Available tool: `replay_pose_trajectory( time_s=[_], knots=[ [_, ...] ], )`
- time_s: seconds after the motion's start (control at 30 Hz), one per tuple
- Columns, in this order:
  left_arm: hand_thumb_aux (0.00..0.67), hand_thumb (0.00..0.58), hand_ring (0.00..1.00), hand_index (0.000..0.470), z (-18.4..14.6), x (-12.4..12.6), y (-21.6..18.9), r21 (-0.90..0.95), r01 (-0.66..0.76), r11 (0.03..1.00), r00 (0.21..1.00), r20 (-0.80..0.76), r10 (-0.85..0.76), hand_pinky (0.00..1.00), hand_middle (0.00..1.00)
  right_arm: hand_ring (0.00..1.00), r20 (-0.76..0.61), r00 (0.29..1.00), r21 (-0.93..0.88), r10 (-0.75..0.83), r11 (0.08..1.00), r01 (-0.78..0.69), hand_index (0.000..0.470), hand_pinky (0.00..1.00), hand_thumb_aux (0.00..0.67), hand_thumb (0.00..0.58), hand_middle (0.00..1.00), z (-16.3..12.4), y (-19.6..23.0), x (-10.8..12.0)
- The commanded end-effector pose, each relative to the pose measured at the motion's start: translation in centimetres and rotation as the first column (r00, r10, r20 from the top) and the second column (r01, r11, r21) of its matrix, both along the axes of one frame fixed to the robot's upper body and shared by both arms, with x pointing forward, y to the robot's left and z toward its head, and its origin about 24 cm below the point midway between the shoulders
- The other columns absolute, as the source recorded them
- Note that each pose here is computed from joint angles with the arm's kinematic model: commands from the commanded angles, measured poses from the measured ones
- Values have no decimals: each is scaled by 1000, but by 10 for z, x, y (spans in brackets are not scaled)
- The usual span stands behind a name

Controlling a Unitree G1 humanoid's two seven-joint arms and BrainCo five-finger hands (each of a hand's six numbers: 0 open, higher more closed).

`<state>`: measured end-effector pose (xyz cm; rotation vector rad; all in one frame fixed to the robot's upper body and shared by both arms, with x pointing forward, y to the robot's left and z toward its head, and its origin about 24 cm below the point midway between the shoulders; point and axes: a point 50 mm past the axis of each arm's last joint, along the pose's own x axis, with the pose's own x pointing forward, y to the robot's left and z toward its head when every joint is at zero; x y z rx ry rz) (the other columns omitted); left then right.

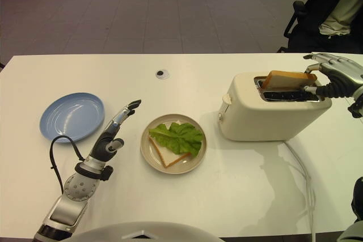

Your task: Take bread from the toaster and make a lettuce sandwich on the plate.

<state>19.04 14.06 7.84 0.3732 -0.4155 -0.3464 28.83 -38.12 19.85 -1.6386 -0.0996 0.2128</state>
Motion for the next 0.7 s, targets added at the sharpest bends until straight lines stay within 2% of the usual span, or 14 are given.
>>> replay_pose_trajectory(
  time_s=[0.03, 0.23, 0.33, 0.4, 0.47, 0.53, 0.6, 0.7],
  knots=[
    [0, 0, 0, 0, -5, -1, 3, 13, -14, 1000, 1000, -23, 14, 0, 0, 0, 6, 997, 51, 73, 996, -74, 470, 0, 670, 580, 0, 1, 11, 5],
    [0, 0, 0, 0, -6, 0, 4, 5, -34, 999, 999, -22, 34, 0, 0, 0, 46, 992, 153, 116, 981, -121, 470, 0, 670, 580, 0, 18, 17, 9],
    [0, 0, 0, 0, -6, 1, 5, 1, -37, 999, 999, -21, 37, 0, 0, 0, 125, 986, 294, 107, 945, -140, 470, 0, 670, 580, 0, 51, 14, 10],
    [0, 0, 0, 0, -6, 1, 6, -4, -44, 999, 999, -21, 44, 0, 0, 0, 178, 978, 395, 110, 902, -173, 470, 0, 670, 580, 0, 82, 11, 8],
    [0, 0, 0, 0, -7, 1, 7, -17, -57, 998, 998, -24, 57, 0, 0, 0, 200, 967, 496, 154, 835, -236, 470, 0, 670, 580, 0, 111, 12, 6],
    [0, 0, 0, 0, -7, 1, 8, -25, -66, 997, 998, -26, 66, 0, 0, 0, 173, 951, 563, 255, 767, -308, 470, 0, 670, 580, 0, 125, 17, 4],
    [0, 0, 0, 0, -8, 2, 8, -35, -72, 997, 997, -29, 71, 0, 0, 0, 90, 904, 631, 417, 679, -376, 470, 0, 670, 580, 0, 125, 29, 6],
    [0, 0, 0, 0, -10, 4, 9, -41, -77, 996, 997, -35, 76, 0, 0, 0, -98, 740, 704, 665, 572, -421, 470, 0, 670, 580, 0, 103, 69, 21]
  ],
)
